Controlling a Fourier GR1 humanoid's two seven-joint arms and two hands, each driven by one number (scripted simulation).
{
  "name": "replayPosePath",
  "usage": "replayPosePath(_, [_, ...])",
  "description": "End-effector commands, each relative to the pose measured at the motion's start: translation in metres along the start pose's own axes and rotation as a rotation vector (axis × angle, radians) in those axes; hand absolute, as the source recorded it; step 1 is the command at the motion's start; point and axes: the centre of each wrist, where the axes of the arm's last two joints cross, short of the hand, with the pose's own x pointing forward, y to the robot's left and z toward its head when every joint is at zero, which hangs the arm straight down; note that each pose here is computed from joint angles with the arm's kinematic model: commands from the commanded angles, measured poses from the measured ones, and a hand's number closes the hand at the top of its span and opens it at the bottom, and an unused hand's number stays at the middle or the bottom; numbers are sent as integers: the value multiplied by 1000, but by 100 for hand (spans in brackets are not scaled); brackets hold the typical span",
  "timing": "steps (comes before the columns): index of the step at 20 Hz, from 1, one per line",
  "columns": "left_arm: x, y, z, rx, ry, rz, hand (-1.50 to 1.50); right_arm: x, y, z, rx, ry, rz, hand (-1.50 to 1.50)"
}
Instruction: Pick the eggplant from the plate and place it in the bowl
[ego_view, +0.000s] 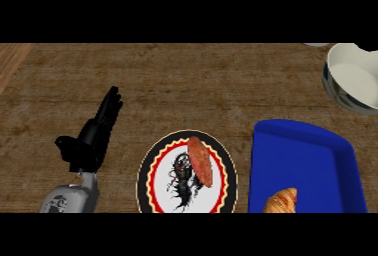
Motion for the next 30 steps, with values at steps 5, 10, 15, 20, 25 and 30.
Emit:
replayPosePath(5, [9, 21, 3, 3, -14, -11, 0, -82, 30, -11, -24, 85, 100, 150])
replayPosePath(10, [5, -20, -13, -6, -2, -5, 0, -108, 28, -15, -5, 121, 93, 150])
replayPosePath(15, [8, -13, -18, -40, -35, 8, 0, -146, 29, -2, 94, 218, -17, 150])
replayPosePath(20, [3, -11, -2, -38, -3, 2, 0, -162, 24, 3, 263, 183, -120, -150])
replayPosePath(25, [12, -24, -15, -23, -14, 8, 0, -176, 45, 19, 187, 74, -298, -150])
replayPosePath(30, [6, -12, -8, -14, -6, 7, 0, -164, 9, -2, -25, 43, -422, -150])
